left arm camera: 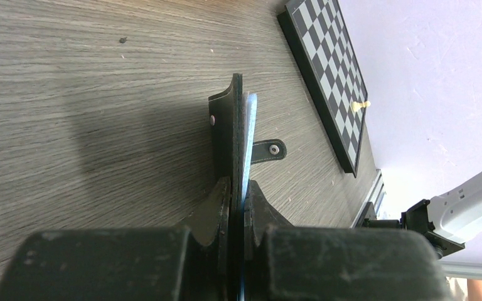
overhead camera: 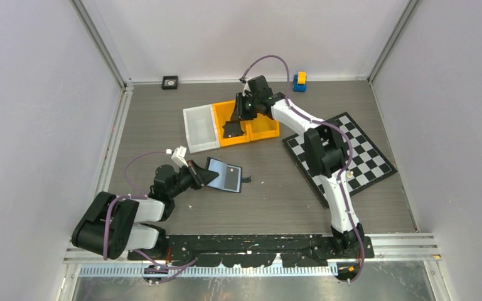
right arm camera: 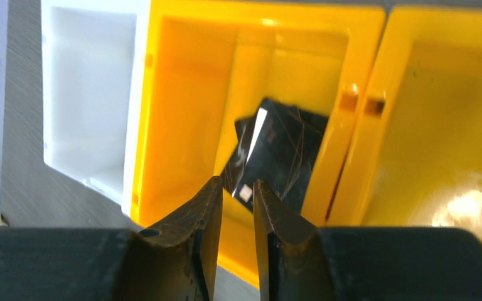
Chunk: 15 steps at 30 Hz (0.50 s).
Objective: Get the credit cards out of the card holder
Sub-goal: Place the credit card in the storage box.
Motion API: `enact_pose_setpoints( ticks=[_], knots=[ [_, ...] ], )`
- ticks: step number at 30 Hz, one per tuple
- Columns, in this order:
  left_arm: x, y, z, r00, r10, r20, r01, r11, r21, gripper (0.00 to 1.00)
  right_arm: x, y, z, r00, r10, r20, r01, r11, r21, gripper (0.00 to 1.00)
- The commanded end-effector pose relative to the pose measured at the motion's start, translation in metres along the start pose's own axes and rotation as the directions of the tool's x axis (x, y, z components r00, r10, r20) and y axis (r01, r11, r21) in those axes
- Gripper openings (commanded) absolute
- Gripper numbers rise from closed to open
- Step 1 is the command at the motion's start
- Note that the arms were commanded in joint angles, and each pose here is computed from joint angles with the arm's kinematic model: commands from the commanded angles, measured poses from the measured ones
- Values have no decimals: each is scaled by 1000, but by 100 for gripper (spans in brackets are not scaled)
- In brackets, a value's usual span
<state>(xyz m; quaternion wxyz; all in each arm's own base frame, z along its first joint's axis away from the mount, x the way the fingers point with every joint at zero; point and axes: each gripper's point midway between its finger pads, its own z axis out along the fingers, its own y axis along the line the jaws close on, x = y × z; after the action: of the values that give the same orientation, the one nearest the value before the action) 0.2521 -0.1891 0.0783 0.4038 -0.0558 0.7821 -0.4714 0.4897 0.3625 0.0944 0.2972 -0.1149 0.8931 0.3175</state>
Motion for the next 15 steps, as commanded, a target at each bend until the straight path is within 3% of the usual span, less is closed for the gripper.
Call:
enact_pose_setpoints(
  ticks=[1,7,15],
  knots=[
    [-9,-10,0,998,57,38,-59,997,49,0,-38,35,-60,989,-64,131,67,998,-17,32],
    [-10,-11,0,998,53,43,-55,997,54,0,-25,43,-105,978,-88,190,90,996,-3,40],
    [-12,-14,1,996,44,75,-48,997,52,0,7,35,-150,953,-15,302,13,1000,9,72]
  ],
)
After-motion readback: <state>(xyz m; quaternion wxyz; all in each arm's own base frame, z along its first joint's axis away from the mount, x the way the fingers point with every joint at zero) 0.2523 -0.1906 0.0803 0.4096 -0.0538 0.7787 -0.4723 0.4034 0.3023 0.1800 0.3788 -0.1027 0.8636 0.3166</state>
